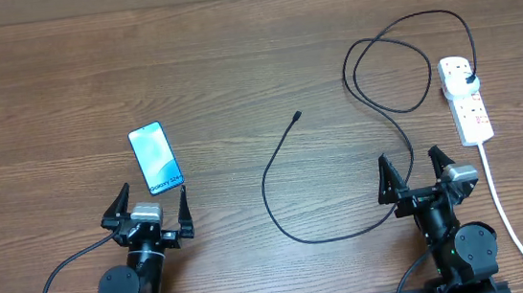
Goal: Plug charger to phone and switch on socket
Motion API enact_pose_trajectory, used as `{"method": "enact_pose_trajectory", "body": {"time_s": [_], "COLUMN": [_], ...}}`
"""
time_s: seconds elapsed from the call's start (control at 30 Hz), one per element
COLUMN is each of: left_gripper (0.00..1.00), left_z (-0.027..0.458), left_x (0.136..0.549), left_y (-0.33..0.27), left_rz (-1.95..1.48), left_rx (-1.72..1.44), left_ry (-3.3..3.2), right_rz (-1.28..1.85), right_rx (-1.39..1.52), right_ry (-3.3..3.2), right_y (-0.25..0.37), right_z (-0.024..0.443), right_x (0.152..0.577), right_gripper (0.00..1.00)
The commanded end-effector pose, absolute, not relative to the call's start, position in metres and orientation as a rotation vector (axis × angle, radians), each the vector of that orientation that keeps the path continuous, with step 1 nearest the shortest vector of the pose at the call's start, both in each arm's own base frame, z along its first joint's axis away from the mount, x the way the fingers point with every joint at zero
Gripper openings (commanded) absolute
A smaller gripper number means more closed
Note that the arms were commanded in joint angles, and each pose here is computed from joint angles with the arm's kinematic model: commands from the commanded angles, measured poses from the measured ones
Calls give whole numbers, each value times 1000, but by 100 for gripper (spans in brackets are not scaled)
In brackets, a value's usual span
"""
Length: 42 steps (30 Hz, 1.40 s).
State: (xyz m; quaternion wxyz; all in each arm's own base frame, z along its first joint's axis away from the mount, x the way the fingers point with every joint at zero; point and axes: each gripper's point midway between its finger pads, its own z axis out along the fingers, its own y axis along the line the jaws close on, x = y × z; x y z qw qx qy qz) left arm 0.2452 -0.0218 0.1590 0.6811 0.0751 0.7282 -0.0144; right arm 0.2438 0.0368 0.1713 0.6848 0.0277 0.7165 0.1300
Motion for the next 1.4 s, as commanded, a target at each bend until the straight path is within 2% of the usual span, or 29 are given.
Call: {"method": "enact_pose_trajectory", "body": {"time_s": [0.0, 1.37], "left_gripper": [100, 100], "left_z": [157, 211], "left_x": [245, 234], "left_y": [-19, -19], "left_rz": [-4, -35], "left_rx": [175, 135], "left_ry": [1632, 1570], "right_rz": [297, 297], "right_rx": [50, 49], "right_ry": [1600, 1601], "right_y": [39, 39], "right_z": [170, 170], "right_x": [244, 243], "right_gripper": [100, 100]}}
